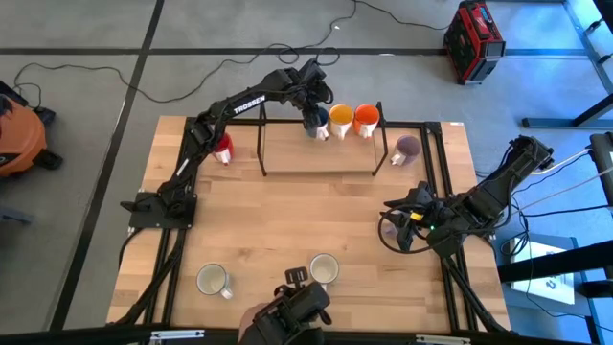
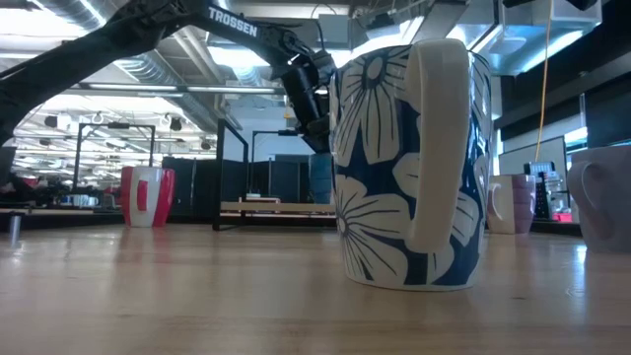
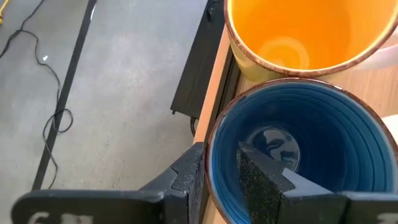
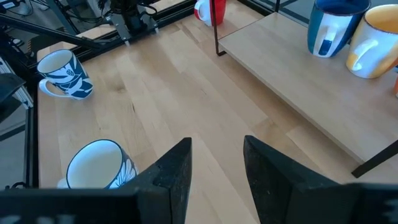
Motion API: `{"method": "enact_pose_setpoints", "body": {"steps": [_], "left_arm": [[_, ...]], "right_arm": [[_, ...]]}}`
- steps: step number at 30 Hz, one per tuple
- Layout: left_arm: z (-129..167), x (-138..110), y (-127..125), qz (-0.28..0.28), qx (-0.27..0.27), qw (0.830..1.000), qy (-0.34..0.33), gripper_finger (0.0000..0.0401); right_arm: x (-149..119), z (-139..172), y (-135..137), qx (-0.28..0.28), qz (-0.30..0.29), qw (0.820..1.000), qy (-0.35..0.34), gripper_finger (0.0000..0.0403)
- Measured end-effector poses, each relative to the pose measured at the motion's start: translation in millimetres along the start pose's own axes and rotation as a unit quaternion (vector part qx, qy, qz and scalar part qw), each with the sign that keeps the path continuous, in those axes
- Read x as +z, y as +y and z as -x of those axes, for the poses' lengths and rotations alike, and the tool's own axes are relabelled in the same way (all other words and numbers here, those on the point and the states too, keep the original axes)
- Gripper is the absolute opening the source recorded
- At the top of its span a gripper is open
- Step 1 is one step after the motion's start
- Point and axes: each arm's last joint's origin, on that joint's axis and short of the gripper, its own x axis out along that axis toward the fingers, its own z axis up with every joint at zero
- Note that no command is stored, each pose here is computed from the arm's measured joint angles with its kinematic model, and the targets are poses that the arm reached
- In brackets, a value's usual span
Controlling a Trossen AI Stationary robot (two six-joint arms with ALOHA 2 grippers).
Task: Place coffee mugs
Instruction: Put the blue mug on the shelf, then put the red mug on the shelf
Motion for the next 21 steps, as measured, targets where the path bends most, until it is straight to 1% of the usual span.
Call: {"method": "enact_pose_setpoints", "body": {"steps": [4,12,15,17,19,21], "left_arm": [[3,1,-1,-0.001,0.001,1.000,-0.003,0.0089],[31,21,0,-0.005,0.017,0.999,-0.048,0.0089],[48,26,-3,-0.007,0.017,0.997,-0.069,0.0089],[67,31,-7,-0.004,0.011,0.996,-0.092,0.0089],[84,36,-15,-0.003,-0.006,0.993,-0.116,0.0089],[100,39,-24,-0.004,-0.036,0.990,-0.135,0.0089]], "right_arm": [[0,0,0,0.000,0.000,1.000,0.000,0.0133],[0,0,0,0.000,0.000,1.000,0.000,0.0133],[0,0,0,0.000,0.000,1.000,0.000,0.0133],[0,0,0,0.000,0.000,1.000,0.000,0.0133],[0,0,0,0.000,-0.001,1.000,-0.001,0.0133],[0,0,0,0.001,0.001,1.000,-0.001,0.0133]]}}
